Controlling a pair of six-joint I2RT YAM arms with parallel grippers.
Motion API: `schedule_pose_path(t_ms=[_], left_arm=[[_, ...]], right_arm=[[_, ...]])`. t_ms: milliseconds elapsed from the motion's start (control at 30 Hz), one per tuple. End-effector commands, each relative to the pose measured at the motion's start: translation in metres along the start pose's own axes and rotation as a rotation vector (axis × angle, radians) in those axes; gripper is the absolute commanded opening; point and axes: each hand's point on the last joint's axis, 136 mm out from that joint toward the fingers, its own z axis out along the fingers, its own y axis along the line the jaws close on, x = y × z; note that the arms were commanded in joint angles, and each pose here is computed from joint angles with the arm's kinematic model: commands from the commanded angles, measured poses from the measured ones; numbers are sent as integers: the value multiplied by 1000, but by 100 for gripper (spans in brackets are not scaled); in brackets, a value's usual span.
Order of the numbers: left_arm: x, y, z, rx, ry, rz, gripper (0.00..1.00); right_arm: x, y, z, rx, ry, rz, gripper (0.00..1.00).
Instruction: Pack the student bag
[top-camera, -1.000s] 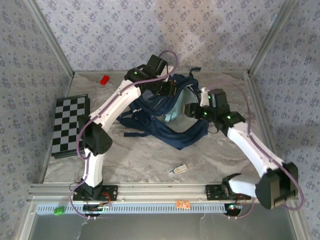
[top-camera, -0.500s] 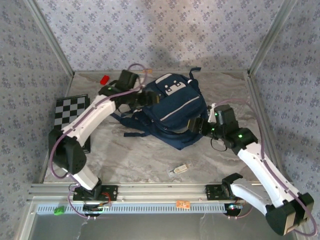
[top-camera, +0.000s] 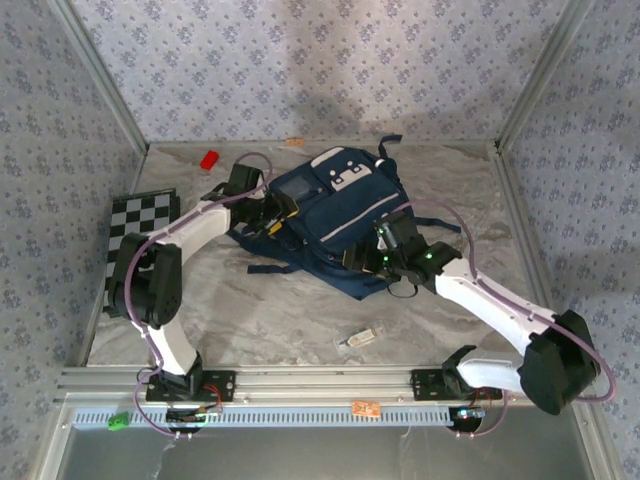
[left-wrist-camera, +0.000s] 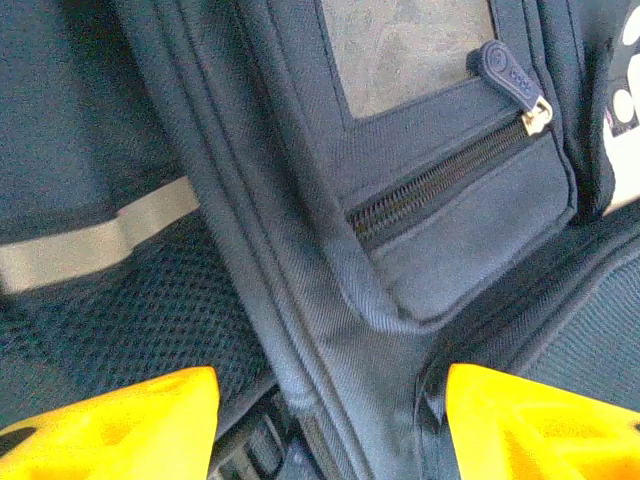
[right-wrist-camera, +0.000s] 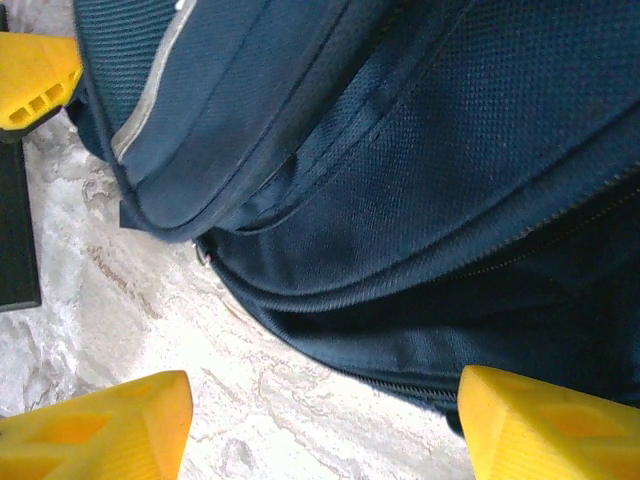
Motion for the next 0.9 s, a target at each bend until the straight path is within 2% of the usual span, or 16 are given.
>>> schedule_pose_path(t_ms=[0, 367, 500, 567, 800, 867], left_arm=[[-6, -15, 8, 58, -4, -13, 59], [3, -6, 31, 23, 25, -79, 42], [12, -3, 39, 5, 34, -146, 41], [13, -2, 42, 21, 19, -177, 35], [21, -23, 35, 59, -1, -193, 1], [24, -31, 33, 80, 5, -207, 0]], right_arm=[[-16, 11, 2, -10, -54, 19, 72], [-26, -6, 5, 57, -64, 51, 73], [-31, -9, 8, 51, -61, 68, 73], [-36, -14, 10, 61, -63, 77, 73], [-68, -30, 11, 80, -97, 86, 73], [-80, -35, 12, 79, -96, 87, 73]])
